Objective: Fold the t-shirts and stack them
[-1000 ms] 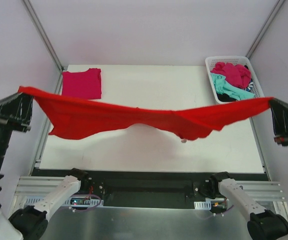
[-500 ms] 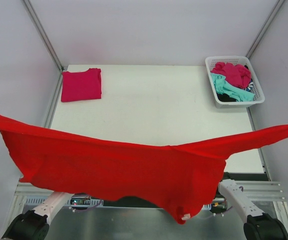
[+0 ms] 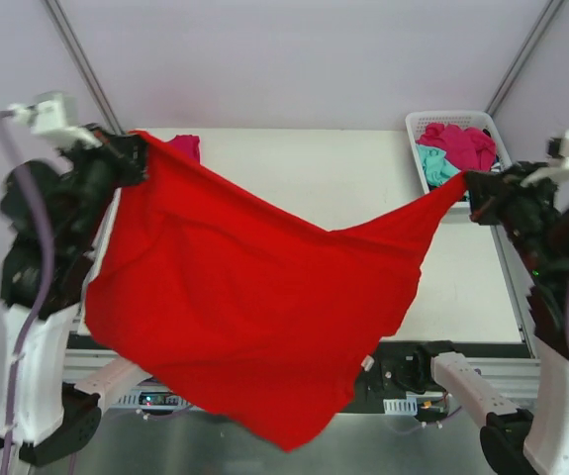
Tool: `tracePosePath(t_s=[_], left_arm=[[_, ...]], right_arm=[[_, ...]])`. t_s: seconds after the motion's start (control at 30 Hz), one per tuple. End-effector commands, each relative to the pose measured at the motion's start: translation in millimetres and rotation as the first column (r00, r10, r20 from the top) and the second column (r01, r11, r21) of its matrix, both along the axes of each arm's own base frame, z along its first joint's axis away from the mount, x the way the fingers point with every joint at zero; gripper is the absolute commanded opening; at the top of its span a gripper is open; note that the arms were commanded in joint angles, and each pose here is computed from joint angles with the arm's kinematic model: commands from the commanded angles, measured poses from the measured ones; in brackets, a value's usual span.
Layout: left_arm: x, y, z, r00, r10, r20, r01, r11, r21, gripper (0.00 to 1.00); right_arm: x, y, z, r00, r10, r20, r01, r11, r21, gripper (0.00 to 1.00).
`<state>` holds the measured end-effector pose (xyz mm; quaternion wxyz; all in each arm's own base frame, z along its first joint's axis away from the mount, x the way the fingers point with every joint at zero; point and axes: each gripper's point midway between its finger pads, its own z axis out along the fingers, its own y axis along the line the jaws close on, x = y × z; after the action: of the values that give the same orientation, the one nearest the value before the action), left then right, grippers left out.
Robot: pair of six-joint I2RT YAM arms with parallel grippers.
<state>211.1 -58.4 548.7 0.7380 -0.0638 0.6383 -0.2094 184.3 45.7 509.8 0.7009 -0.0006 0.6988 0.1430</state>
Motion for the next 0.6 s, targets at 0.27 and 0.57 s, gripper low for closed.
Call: tracePosePath(t_s=[0.27, 0.57], left_arm=[[212, -43, -173, 0.939, 0.125, -0.322, -0.078, 0.985, 0.154, 0.00], [364, -72, -197, 0.914, 0.102, -0.392, -0.042, 0.986, 0.159, 0.15]], right_arm=[[188, 11, -132, 0.961, -0.106, -0.254, 0.073, 0.988, -0.137, 0.01], [327, 24, -225, 0.873, -0.219, -0.436, 0.119, 0.962, -0.245, 0.02]])
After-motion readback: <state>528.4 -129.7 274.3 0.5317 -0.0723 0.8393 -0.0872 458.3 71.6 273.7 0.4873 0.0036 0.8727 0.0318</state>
